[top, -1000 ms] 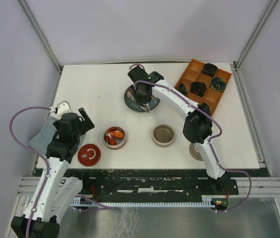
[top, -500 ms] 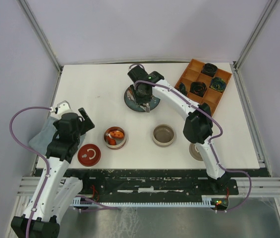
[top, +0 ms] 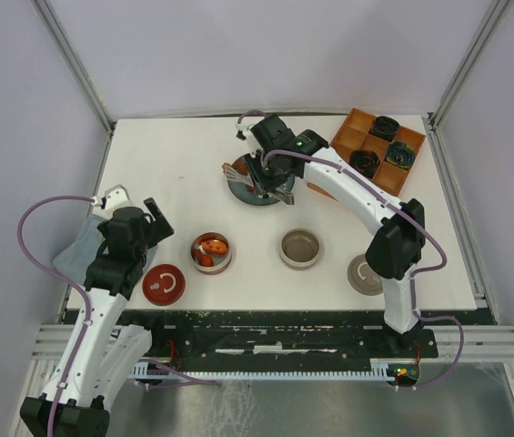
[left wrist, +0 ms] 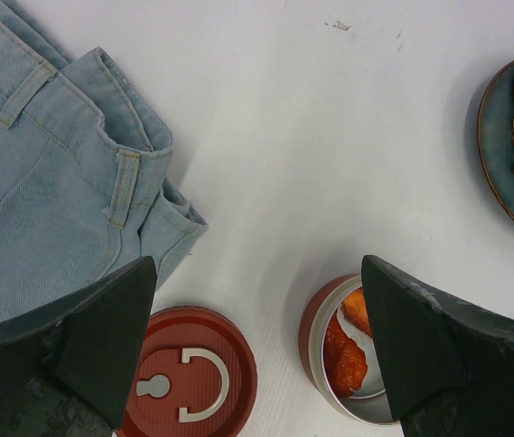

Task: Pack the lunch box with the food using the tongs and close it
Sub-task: Pick up the fake food from the plate, then place the fake food in the packing box.

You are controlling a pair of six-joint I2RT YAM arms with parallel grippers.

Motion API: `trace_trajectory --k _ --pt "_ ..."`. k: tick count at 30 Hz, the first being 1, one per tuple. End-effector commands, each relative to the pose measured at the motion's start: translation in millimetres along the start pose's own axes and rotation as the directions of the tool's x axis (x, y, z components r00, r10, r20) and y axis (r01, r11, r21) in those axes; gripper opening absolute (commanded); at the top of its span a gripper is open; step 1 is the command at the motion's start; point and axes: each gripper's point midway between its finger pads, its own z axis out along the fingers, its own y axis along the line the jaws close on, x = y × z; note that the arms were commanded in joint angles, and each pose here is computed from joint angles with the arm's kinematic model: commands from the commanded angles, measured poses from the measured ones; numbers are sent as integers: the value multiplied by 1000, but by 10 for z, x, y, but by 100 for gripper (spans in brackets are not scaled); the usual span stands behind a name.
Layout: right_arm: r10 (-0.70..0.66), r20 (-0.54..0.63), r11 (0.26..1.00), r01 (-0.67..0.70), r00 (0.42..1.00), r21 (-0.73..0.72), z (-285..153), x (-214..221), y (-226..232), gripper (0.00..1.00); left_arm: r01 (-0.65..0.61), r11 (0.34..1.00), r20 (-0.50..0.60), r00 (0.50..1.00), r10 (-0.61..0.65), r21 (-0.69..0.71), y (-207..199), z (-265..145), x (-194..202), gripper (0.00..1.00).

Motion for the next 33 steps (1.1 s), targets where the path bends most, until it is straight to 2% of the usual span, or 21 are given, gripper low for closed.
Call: trace_trajectory --k 1,7,18,22,26,33 --pt "-173 136 973 191 975 -130 -467 -152 283 38 23 1000 47 999 -24 17 -48 -8 -130 100" --pt "-288 89 938 300 953 -175 -567 175 563 38 23 1000 46 999 -23 13 -40 -5 -128 100" --pt "-516 -45 841 496 855 -218 -662 706 935 38 21 1000 44 999 -21 13 -43 1 -124 100" --pt "-559 -80 817 532 825 -223 -650 812 950 38 19 1000 43 999 -19 13 -42 1 -122 100" --pt "-570 -107 818 549 815 -173 -581 803 896 38 19 1000 42 999 -19 13 -41 2 -120 100" --pt "-598 -127 799 576 791 -172 -520 838 990 39 18 1000 39 999 -19 14 -45 7 -115 100"
